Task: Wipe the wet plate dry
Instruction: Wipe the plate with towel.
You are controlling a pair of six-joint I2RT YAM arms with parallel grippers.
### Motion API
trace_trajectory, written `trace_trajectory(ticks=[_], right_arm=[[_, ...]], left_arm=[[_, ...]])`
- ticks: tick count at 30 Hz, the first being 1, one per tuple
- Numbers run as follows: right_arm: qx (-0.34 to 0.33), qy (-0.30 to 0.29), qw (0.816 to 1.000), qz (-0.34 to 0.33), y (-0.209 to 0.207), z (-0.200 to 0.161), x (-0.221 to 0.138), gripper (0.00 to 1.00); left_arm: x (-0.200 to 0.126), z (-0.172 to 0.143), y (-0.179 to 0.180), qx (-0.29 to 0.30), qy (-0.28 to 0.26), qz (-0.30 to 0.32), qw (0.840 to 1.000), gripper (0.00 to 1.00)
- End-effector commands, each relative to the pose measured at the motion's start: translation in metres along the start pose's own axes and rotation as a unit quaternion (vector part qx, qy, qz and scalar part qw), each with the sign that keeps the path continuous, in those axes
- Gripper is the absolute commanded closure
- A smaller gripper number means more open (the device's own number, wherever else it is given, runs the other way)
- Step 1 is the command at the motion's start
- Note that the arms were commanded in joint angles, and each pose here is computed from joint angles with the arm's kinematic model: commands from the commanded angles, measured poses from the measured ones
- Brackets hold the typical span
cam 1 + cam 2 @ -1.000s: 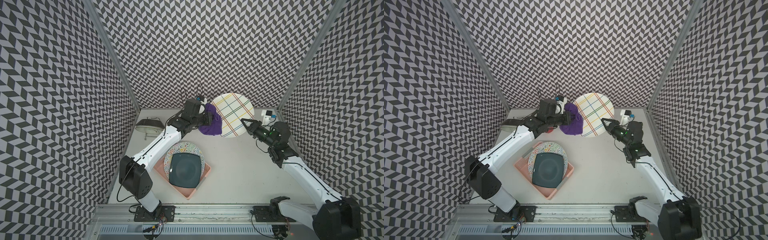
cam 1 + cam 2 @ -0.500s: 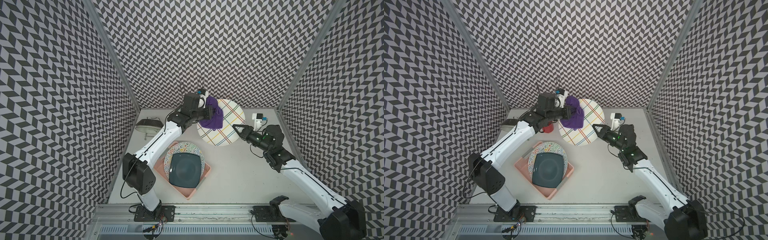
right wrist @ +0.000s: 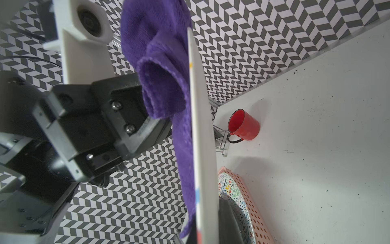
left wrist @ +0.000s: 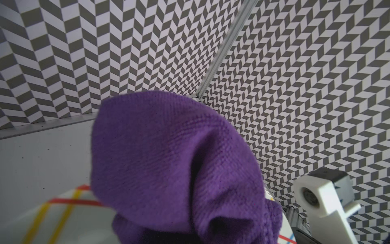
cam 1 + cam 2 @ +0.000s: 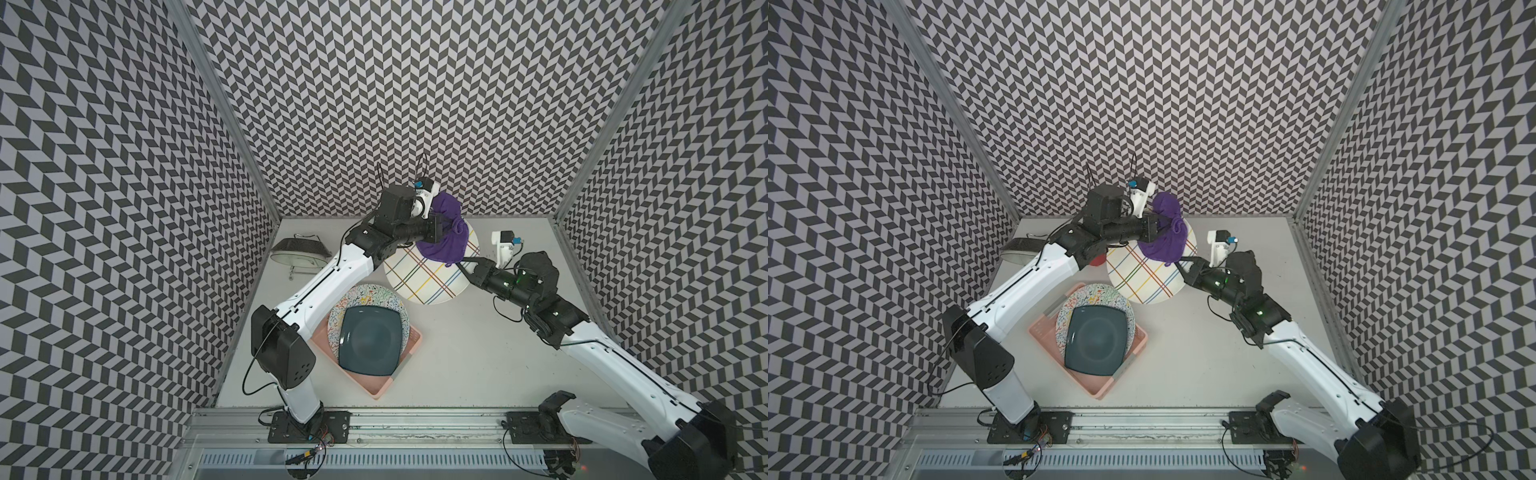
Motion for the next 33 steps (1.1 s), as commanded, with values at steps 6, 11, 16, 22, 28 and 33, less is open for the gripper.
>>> trace_trajectory(ticks=[6,11,16,22,28,33], right_arm=[[-0.047,-0.163,0.961,0.218,0.082,0.077,-0.054,1.00],[-0.043,-0.151,0.953,0.260,0.096,0.088,-0.058,1.00],[-0.043,-0.128,0.950,0.282,0.103,0.080,-0.054,1.00],[-0.105,-0.048,0.964,0.238,0.095,0.057,-0.046,1.00],[-0.141,0.014,0.958,0.248,0.101,0.007,-0.036,1.00],[-0.109,-0.081,0.962,0.236,0.103,0.024,-0.036,1.00]], left_arm=[[-0.021,-0.039,0.009,-0.057,0.034,0.093,0.994,1.00],[-0.035,-0.051,0.027,-0.054,0.049,0.154,0.985,1.00],[-0.041,-0.058,0.067,-0.108,0.049,0.154,0.981,1.00],[-0.043,-0.016,0.073,-0.085,-0.002,0.130,0.988,1.00],[-0.023,0.018,0.054,-0.039,-0.009,0.057,0.998,1.00],[-0.012,-0.005,0.029,-0.002,0.032,0.011,0.999,1.00]])
Point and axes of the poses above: each gripper's point midway between its finger pads, its own x axis out along the fingers, its own y axis along the line the jaws close on, z = x × y, the point moved 10 cm from there along -x, back along the fingers, and after that the axes turned 1 degree about x, right-handed, at the moved point
